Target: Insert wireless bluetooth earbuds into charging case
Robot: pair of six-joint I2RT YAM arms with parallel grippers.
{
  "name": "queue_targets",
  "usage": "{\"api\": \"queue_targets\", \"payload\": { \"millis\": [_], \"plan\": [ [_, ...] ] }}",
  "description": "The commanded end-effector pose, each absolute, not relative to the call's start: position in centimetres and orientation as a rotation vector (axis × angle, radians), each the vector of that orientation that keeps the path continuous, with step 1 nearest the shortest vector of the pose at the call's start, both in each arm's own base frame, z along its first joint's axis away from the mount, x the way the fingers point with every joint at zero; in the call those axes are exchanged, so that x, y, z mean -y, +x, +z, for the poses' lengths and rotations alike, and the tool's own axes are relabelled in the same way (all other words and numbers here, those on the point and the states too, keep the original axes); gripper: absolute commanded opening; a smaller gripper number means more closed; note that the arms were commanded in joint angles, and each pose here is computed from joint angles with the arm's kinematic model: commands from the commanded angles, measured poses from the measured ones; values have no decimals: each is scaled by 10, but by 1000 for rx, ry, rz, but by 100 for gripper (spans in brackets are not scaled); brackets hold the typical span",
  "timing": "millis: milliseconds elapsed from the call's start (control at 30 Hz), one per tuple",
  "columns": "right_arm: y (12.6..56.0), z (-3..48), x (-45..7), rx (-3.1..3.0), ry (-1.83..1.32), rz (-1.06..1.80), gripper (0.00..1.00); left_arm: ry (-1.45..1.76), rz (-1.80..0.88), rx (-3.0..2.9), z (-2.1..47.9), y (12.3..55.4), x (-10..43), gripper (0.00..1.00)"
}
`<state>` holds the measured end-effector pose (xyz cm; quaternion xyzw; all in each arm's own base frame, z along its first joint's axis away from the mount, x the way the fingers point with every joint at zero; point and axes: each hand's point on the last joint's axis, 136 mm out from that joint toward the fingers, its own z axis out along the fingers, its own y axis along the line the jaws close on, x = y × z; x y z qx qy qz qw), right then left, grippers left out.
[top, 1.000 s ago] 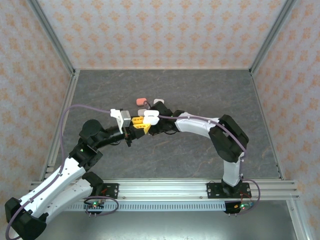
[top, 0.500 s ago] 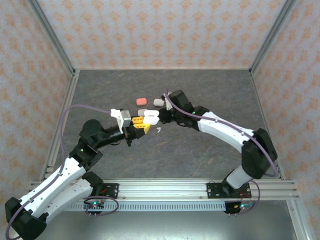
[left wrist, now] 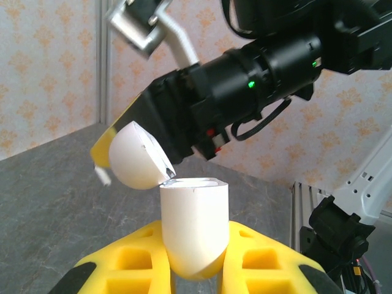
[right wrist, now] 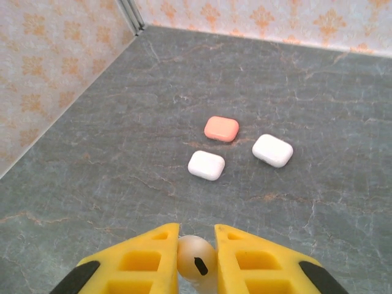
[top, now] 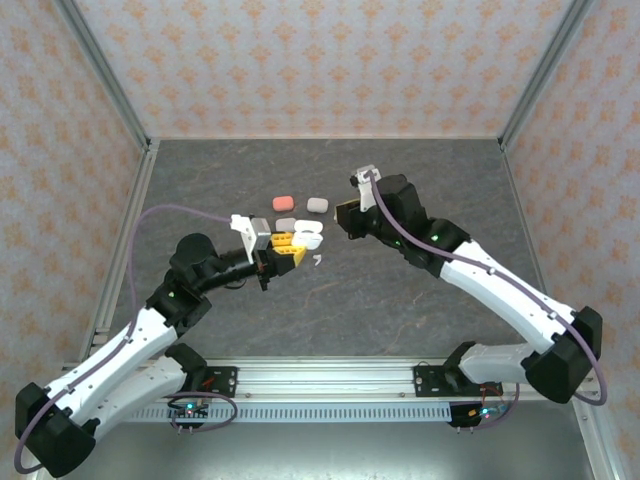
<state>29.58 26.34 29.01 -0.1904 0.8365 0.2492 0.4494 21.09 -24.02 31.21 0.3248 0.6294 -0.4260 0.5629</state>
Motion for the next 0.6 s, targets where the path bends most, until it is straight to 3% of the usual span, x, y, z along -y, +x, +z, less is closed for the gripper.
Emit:
{"api": "queue_targets", "payload": {
  "millis": [0, 567],
  "plan": [
    [287, 328, -260, -1953, -502, 641, 18, 742, -979, -1454, 322, 216, 241, 0],
    [234, 384, -282, -1634, -610, 961, 19, 675, -1016, -1552, 307, 246, 256, 0]
  ]
}}
